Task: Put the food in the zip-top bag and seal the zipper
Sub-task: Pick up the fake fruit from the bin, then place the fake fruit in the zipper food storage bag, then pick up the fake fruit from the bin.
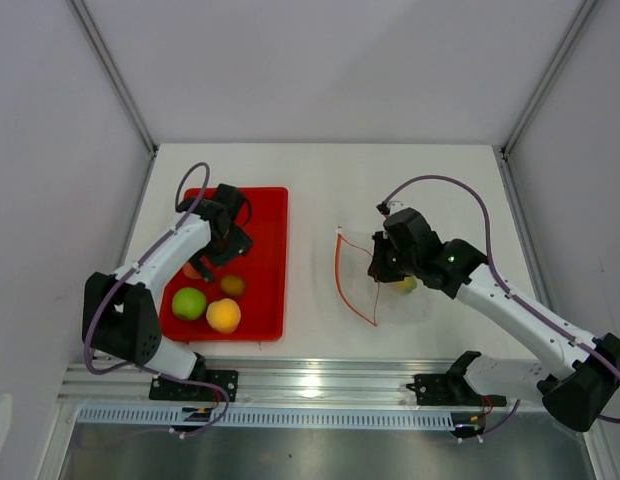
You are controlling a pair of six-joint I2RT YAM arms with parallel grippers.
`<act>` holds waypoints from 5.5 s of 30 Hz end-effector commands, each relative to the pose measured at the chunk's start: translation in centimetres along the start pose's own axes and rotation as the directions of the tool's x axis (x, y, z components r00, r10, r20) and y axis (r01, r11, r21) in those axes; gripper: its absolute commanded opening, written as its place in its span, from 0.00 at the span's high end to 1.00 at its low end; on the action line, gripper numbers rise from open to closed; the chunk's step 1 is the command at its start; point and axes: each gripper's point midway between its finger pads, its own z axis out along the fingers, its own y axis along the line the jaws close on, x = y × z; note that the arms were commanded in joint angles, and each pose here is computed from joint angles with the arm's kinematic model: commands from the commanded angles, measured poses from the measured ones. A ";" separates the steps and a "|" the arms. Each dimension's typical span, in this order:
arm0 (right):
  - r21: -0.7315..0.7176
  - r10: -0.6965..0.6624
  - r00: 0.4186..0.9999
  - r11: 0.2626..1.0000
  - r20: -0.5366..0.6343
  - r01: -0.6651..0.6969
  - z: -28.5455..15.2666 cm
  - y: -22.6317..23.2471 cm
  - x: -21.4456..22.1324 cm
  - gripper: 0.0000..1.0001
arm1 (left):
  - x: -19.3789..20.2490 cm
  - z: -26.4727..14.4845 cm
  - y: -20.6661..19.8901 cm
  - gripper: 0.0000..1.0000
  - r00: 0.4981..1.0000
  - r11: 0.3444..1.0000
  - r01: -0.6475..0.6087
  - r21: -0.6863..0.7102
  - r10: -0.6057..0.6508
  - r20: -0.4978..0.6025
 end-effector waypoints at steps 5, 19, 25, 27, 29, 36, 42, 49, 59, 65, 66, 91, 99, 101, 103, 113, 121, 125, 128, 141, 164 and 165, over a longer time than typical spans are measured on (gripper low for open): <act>0.018 -0.015 1.000 1.000 0.020 0.014 -0.4 -0.7 0.0 1.00 | 0.1 1.5 0.1 0.01 0.998 0.998 0.058 -0.038 -0.058 -0.003; 0.017 -0.012 1.000 1.000 0.021 0.011 -0.3 -0.8 0.2 1.00 | 2.1 4.3 0.5 0.01 0.996 0.994 0.057 -0.098 -0.064 -0.069; 0.014 -0.011 1.000 1.000 0.018 0.011 -0.4 -0.7 0.3 1.00 | 3.0 5.2 0.3 0.01 0.992 0.994 0.058 -0.092 -0.067 -0.104; 0.016 -0.010 1.000 1.000 0.019 0.010 -0.4 -0.8 0.2 1.00 | 3.3 5.5 0.4 0.01 0.992 0.994 0.059 -0.097 -0.069 -0.107; 0.016 -0.007 1.000 1.000 0.020 0.007 -0.4 -0.8 0.2 1.00 | 3.3 5.8 0.4 0.00 0.992 0.993 0.060 -0.098 -0.071 -0.106; 0.017 -0.007 1.000 1.000 0.016 0.007 -0.3 -0.8 0.4 1.00 | 3.5 6.5 0.6 0.02 0.992 0.992 0.066 -0.104 -0.077 -0.100; 0.014 0.001 1.000 1.000 0.014 -0.001 -0.2 -0.8 0.6 1.00 | 3.6 6.8 1.0 0.09 0.992 0.992 0.087 -0.090 -0.094 -0.080; 0.010 0.000 1.000 1.000 0.019 0.000 -0.3 -0.6 0.3 1.00 | 3.2 6.5 1.4 0.20 0.993 0.992 0.099 -0.079 -0.104 -0.054; 0.009 0.000 1.000 1.000 0.021 0.000 -0.3 -0.5 0.2 1.00 | 2.7 5.9 0.8 0.56 0.995 0.996 0.088 -0.032 -0.090 -0.035; 0.014 0.003 1.000 1.000 0.014 -0.003 -0.2 -0.5 0.3 1.00 | 1.8 4.3 0.0 1.00 0.998 0.996 0.066 0.053 -0.065 -0.010; 0.015 0.003 1.000 1.000 0.017 -0.004 -0.2 -0.5 0.2 1.00 | 1.5 3.9 -0.3 0.99 0.998 0.995 0.056 0.084 -0.056 0.007; 0.002 0.009 0.999 1.000 0.042 -0.009 -0.8 0.1 -0.4 1.00 | 11.3 -20.3 -10.4 0.99 0.790 -0.012 -0.532 0.847 0.353 0.501; 0.003 0.020 0.998 1.000 0.056 -0.020 -1.2 0.3 -1.0 1.00 | 17.7 -21.6 -11.4 1.00 0.779 -0.178 -0.409 0.895 0.443 0.444; -0.004 0.026 0.998 1.000 0.064 -0.026 -1.3 0.5 -1.3 1.00 | 18.6 -22.1 -11.6 0.99 0.778 -0.202 -0.383 0.901 0.454 0.433; -0.014 0.031 0.997 0.999 0.071 -0.031 -1.4 0.7 -1.5 1.00 | 19.6 -21.8 -11.8 0.99 0.778 -0.203 -0.346 0.916 0.484 0.401; -0.064 0.053 0.996 0.997 0.074 -0.048 -1.8 1.8 -1.9 1.00 | 21.6 -22.3 -13.2 0.99 0.829 -0.189 -0.208 0.960 0.487 0.275; -0.068 0.060 0.995 0.996 0.085 -0.054 -2.1 1.8 -2.0 1.00 | 21.9 -19.3 -14.4 0.80 0.829 0.003 -0.246 0.969 0.520 0.208; -0.073 0.060 0.995 0.996 0.083 -0.054 -2.1 2.0 -2.0 1.00 | 22.2 -18.5 -14.6 0.60 0.830 0.036 -0.248 0.968 0.524 0.194; -0.071 0.059 0.995 0.996 0.084 -0.053 -2.2 1.9 -2.0 1.00 | 22.3 -18.1 -14.7 0.22 0.828 0.061 -0.263 0.963 0.526 0.193; -0.059 0.059 0.994 0.997 0.087 -0.054 -2.2 1.6 -1.9 1.00 | 21.0 -19.4 -14.0 0.01 0.823 0.002 -0.338 0.941 0.485 0.294; -0.023 0.036 0.997 0.999 0.067 -0.034 -1.6 0.7 -1.0 1.00 | 6.6 -13.4 -7.4 0.01 0.903 0.585 -0.418 0.695 0.189 0.385; -0.023 0.036 0.997 0.999 0.067 -0.034 -1.5 0.7 -1.0 1.00 | 6.0 -12.9 -7.0 0.00 0.914 0.621 -0.390 0.680 0.171 0.368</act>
